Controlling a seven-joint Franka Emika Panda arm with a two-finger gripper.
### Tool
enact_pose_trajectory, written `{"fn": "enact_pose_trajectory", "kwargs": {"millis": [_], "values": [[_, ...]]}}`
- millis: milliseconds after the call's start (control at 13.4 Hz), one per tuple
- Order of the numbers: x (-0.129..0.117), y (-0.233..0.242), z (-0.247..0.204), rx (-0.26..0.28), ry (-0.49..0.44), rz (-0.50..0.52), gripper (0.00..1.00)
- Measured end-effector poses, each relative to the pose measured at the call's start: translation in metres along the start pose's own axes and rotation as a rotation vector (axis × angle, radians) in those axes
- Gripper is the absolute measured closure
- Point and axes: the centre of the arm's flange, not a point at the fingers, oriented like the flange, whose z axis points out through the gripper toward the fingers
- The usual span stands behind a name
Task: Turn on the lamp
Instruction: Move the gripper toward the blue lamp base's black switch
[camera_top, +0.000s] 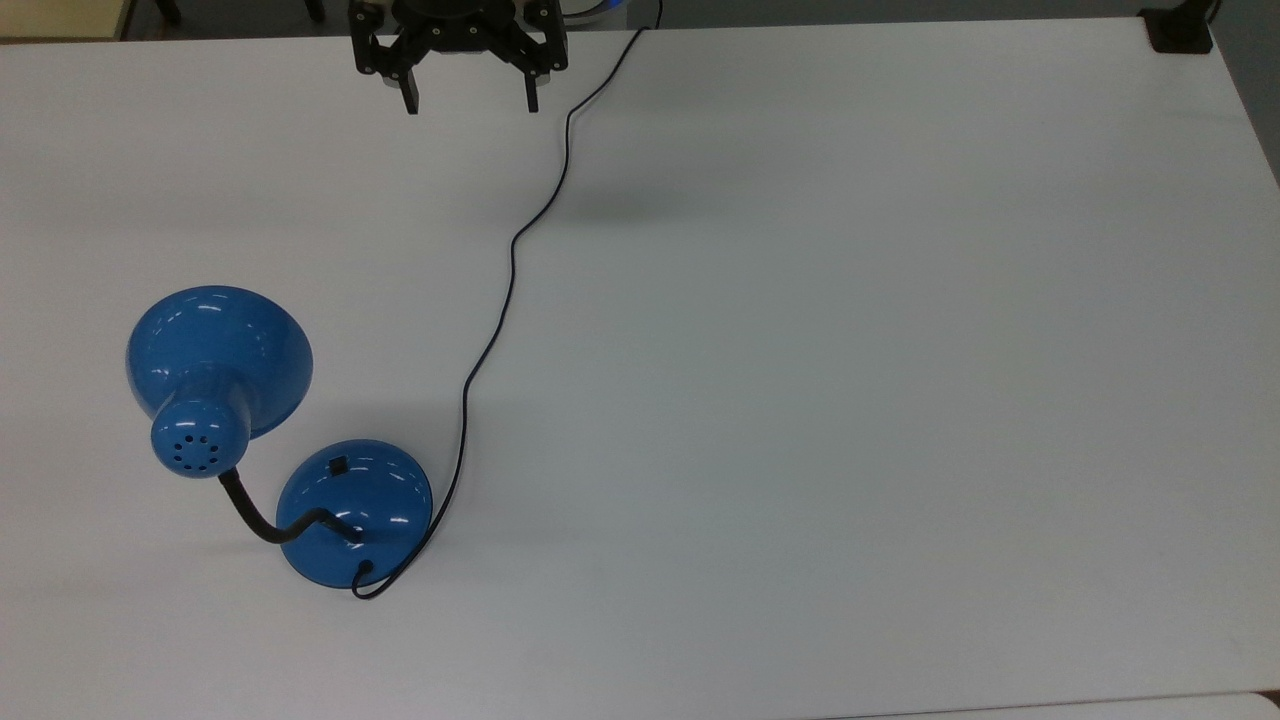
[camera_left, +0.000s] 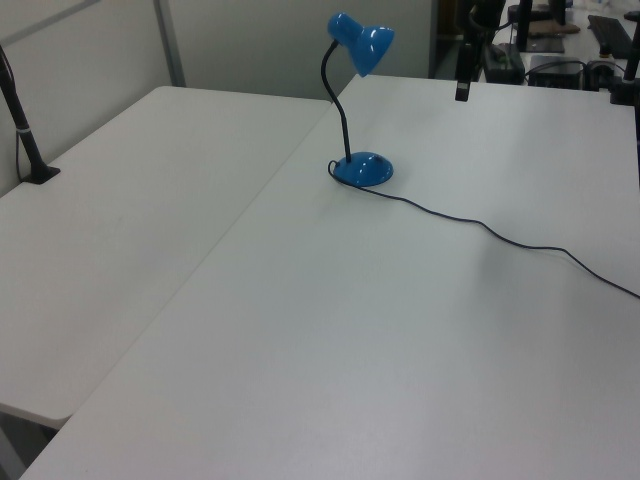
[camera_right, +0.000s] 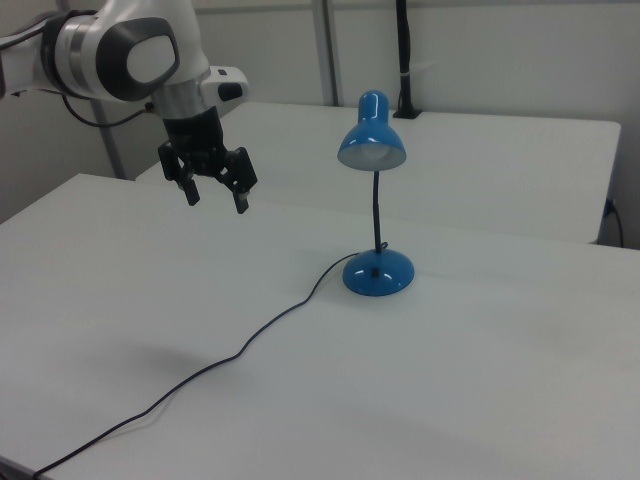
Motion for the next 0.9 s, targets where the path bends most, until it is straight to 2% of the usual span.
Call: {"fn": "enact_pose_trajectory", "kwargs": {"millis": [299, 524, 599, 898], "values": [[-0.001, 0.006, 0.0, -0.001, 0.0, -0.019, 0.0], [-0.003, 0.031, 0.002, -0.004, -0.005, -0.212, 0.0], [-0.004, 0.038, 0.005, -0.004, -0.01, -0.236, 0.0], [0.013, 0.072, 0.031, -0.055, 0.039, -0.235, 0.01]]}}
